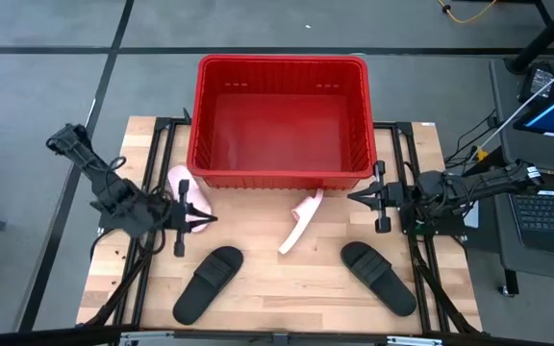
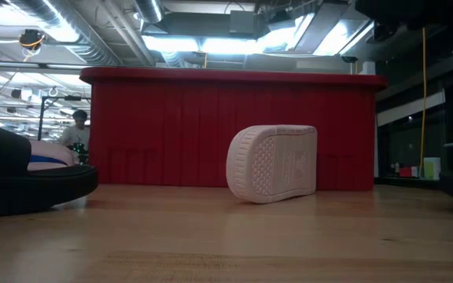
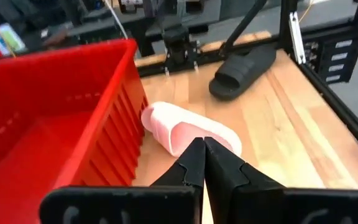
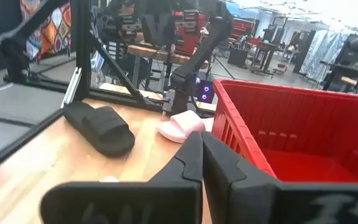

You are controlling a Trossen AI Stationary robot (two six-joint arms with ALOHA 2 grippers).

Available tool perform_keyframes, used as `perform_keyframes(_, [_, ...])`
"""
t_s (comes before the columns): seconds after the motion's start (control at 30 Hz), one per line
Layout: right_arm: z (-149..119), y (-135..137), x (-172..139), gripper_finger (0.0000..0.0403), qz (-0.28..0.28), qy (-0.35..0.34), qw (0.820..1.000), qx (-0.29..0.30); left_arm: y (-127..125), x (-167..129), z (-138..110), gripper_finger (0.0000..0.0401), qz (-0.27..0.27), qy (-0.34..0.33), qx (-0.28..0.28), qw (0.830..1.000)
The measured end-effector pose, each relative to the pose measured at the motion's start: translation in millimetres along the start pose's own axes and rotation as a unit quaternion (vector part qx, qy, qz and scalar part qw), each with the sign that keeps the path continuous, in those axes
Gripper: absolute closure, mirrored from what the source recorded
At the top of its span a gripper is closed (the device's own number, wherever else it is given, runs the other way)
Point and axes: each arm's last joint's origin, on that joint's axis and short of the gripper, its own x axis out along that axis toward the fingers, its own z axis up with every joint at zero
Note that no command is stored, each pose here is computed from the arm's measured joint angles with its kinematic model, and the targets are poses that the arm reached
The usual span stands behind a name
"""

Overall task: Pick and place slides into bin
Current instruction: Put the left black slide into the red bin

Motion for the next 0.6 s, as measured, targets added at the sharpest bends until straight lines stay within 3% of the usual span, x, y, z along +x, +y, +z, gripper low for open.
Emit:
perform_keyframes(0.17, [-1,0,0,0.0397,0.001,0.004,1.0,-0.001,-24,4,-3,0.04,-0.001,0.028,-0.047,0.999])
perform_keyframes(0.4, [-4,2,4,0.0397,0.006,0.016,1.0,-0.002,-56,16,-1,0.0399,-0.009,0.051,-0.061,0.997])
perform_keyframes(0.6, [-7,6,10,0.0397,0.045,0.023,0.999,-0.003,-82,16,9,0.0399,-0.015,0.08,-0.072,0.994])
